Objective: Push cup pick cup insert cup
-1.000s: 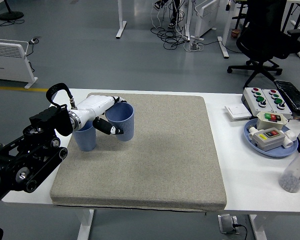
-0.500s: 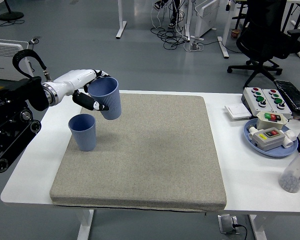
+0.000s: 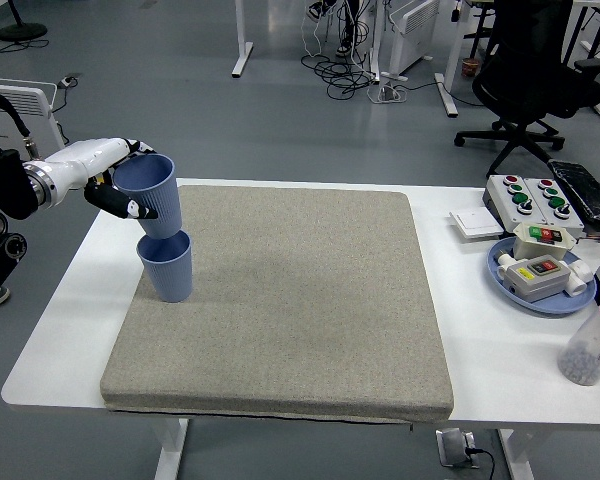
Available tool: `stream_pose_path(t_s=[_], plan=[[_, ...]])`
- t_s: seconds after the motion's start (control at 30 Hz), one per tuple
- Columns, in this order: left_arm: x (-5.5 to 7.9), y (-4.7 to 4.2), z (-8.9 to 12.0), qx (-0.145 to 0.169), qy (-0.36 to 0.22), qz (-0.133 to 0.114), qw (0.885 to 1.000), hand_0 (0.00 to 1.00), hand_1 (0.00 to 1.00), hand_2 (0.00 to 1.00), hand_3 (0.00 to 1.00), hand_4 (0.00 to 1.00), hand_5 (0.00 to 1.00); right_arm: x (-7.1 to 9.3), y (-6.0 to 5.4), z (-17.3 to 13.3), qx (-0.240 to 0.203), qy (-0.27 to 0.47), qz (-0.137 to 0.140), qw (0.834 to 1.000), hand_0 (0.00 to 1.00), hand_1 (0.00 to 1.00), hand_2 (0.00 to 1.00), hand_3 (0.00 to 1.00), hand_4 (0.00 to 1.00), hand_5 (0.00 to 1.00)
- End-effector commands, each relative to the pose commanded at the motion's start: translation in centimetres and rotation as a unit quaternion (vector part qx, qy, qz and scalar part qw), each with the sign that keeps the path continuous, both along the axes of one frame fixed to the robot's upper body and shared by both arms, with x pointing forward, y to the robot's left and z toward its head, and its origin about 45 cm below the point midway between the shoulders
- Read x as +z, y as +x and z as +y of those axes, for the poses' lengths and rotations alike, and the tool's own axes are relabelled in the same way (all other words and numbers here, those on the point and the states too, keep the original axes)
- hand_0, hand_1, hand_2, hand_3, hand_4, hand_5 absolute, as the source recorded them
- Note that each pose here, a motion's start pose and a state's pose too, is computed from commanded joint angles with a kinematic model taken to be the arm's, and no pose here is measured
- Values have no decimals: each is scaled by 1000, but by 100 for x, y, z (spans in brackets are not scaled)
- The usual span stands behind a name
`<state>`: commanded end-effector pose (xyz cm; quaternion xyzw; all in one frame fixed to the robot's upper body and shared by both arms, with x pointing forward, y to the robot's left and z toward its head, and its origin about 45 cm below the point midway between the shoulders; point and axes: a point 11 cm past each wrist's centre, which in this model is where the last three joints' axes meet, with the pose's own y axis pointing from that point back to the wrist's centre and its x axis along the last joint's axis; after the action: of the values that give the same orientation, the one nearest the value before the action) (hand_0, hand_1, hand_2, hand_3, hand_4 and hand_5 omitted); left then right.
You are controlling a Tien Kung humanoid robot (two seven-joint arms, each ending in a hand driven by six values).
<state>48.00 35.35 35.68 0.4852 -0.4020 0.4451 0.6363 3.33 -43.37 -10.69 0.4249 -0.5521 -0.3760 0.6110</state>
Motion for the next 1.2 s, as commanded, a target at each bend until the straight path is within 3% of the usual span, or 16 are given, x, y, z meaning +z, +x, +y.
stream_pose_path(t_s=[0.9, 0.93, 1.1, 1.13, 1.2], plan=[[-206, -27, -30, -5, -5, 19, 1000, 430, 519, 523, 678, 633, 241, 4, 44, 0, 0, 0, -5, 1000, 738, 678, 727, 612, 205, 402], [-208, -25, -29, -6, -4, 18, 1000, 423, 518, 530, 674, 680, 248, 5, 45, -1, 0, 0, -5, 1000, 738, 678, 727, 612, 205, 402], [-224, -18, -35, -10, -2, 15, 1000, 423, 518, 530, 674, 680, 248, 6, 50, -3, 1, 0, -6, 1000, 738, 678, 727, 612, 205, 402], [-230, -19, -37, -11, -3, 15, 1000, 431, 553, 603, 754, 849, 425, 6, 50, -3, 1, 0, -6, 1000, 738, 678, 727, 612, 205, 401], [-251, -24, -44, -14, -5, 19, 1000, 431, 553, 603, 754, 849, 425, 6, 52, -3, 0, 0, -6, 1000, 738, 678, 727, 612, 205, 401]])
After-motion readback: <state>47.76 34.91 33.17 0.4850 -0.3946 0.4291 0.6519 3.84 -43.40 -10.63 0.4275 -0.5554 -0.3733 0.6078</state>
